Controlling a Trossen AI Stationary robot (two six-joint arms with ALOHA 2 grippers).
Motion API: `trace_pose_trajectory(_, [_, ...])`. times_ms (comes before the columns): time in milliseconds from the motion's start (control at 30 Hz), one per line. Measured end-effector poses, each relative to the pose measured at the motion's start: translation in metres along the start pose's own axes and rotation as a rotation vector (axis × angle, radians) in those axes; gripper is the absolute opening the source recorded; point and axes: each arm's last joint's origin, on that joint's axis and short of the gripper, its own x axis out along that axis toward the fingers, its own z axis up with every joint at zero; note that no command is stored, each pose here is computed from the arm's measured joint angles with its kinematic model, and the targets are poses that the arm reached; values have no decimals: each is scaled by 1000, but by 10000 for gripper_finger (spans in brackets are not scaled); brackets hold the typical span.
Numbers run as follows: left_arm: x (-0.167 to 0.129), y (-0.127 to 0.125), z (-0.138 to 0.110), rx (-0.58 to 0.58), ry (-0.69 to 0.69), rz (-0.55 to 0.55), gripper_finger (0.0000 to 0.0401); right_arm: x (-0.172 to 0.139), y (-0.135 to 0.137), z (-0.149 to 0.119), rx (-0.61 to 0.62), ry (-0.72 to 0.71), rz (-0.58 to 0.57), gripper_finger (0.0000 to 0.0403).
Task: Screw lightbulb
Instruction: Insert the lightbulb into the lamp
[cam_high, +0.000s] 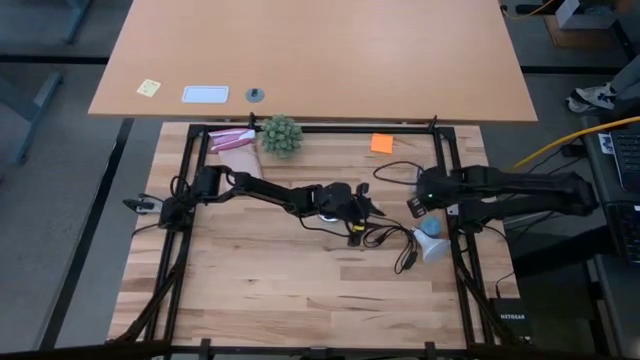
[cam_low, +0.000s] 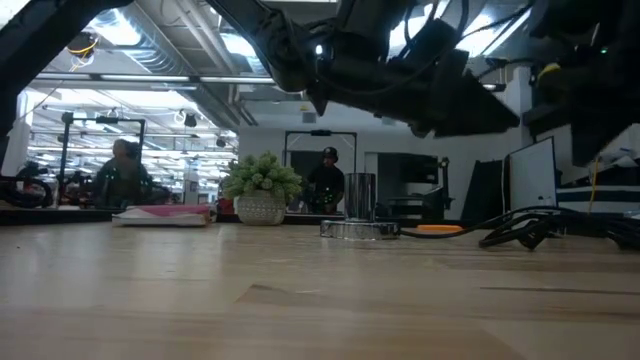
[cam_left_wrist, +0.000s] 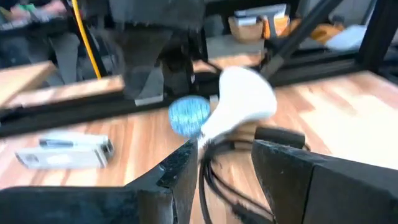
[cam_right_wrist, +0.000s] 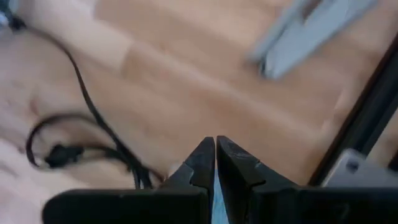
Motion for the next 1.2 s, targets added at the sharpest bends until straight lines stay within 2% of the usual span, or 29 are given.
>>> trace_pose_trajectory(100, [0, -1, -4, -5, 41, -6, 143, 6, 4, -1, 7, 98, -14, 24])
trace_pose_trajectory(333, [-1, -2, -13, -11, 133, -22, 143, 19, 14, 0, -38, 222, -52, 24])
trace_pose_trajectory(567, [0, -5, -12, 8, 126, -28, 143, 27, 20, -2, -56, 377, -18, 24])
trace_pose_trajectory(800, [-1, -7, -13, -3, 139, -32, 143, 32, 23, -3, -52, 424, -27, 24])
trace_pose_trajectory(1200, [0, -18, -15, 10, 177, -61, 143, 46, 31, -5, -26, 590, -50, 24])
